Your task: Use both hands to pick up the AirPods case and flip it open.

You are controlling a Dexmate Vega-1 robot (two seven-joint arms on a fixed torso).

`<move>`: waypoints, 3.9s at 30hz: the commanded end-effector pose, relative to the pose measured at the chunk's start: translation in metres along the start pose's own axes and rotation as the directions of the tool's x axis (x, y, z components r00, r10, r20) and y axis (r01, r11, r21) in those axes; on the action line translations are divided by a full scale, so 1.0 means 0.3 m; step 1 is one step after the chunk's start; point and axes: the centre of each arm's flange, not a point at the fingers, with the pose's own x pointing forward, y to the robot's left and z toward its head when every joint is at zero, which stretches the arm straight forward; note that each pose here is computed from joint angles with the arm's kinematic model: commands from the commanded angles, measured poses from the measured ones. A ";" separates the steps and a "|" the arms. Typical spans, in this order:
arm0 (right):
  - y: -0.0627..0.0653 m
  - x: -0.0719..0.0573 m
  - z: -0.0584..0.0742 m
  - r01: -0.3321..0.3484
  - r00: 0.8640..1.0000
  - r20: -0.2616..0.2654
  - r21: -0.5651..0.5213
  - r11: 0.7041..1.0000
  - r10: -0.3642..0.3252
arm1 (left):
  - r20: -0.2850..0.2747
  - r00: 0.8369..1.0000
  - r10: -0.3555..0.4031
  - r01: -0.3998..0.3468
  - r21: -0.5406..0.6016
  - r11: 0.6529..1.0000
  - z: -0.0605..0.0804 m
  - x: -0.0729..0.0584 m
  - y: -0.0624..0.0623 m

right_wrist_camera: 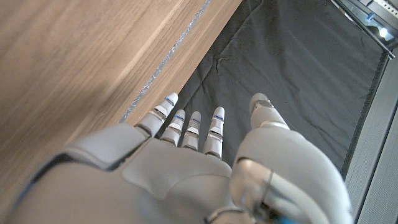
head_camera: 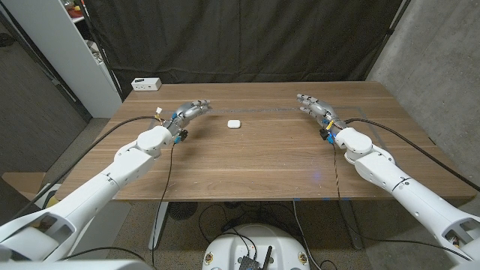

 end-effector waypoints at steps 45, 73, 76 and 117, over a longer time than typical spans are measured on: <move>-0.064 -0.107 0.011 0.014 1.000 0.021 -0.039 0.999 -0.013 | -0.165 0.980 -0.111 0.181 0.511 0.840 0.095 0.231 -0.176; -0.089 -0.169 -0.033 0.054 0.998 0.017 0.011 0.998 -0.054 | -0.219 0.964 -0.154 0.251 0.543 0.802 0.078 0.279 -0.265; -0.091 -0.171 -0.034 0.055 0.998 0.019 0.015 0.998 -0.055 | -0.222 0.964 -0.145 0.246 0.547 0.800 0.076 0.273 -0.270; -0.031 -0.151 0.020 0.031 0.998 0.057 0.004 1.000 -0.031 | 0.155 0.987 0.042 -0.071 0.193 0.979 0.148 0.171 -0.222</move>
